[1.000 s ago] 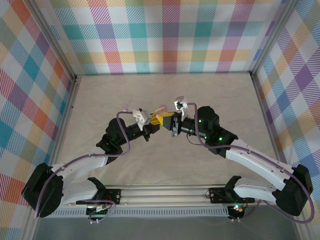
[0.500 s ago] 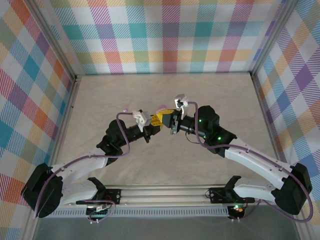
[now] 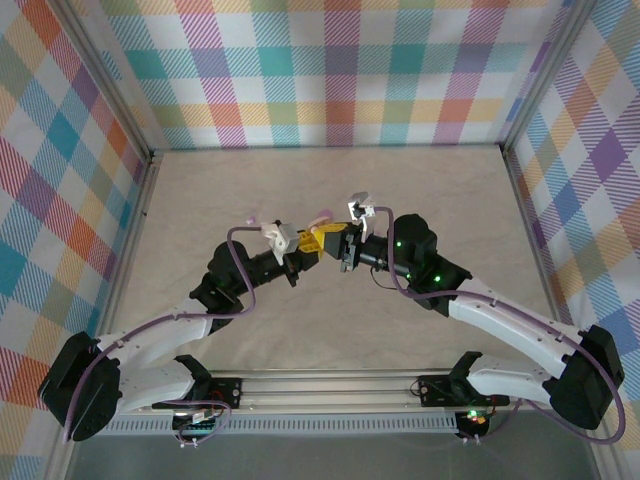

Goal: Insert wireless bluetooth earbuds into charging case

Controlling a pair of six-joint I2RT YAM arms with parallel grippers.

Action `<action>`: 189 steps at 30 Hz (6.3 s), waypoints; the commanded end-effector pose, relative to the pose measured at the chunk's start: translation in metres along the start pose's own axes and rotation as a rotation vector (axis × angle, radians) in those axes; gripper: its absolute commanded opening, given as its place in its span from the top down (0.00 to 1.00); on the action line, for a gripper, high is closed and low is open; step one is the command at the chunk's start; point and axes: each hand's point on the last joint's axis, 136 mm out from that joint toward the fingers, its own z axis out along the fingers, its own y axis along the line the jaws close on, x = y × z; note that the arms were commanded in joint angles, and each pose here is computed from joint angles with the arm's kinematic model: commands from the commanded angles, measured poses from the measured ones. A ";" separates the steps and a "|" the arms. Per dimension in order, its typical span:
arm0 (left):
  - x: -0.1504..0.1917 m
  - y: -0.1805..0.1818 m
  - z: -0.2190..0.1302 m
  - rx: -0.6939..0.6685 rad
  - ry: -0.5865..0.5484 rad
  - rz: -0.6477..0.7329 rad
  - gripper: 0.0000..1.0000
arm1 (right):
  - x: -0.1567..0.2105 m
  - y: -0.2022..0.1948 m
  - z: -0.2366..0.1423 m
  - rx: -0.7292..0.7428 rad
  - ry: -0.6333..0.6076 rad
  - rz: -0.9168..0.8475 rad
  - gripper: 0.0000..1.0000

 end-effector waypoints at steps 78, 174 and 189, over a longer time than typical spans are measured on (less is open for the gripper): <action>-0.036 -0.034 -0.018 0.123 -0.100 0.065 1.00 | 0.030 -0.032 -0.019 0.069 0.343 0.126 0.67; -0.017 -0.068 -0.028 0.322 0.003 0.070 1.00 | 0.033 0.008 -0.009 0.026 0.775 -0.211 0.69; -0.015 -0.066 -0.028 0.312 0.008 0.062 1.00 | 0.016 0.007 -0.020 0.093 0.752 -0.246 0.64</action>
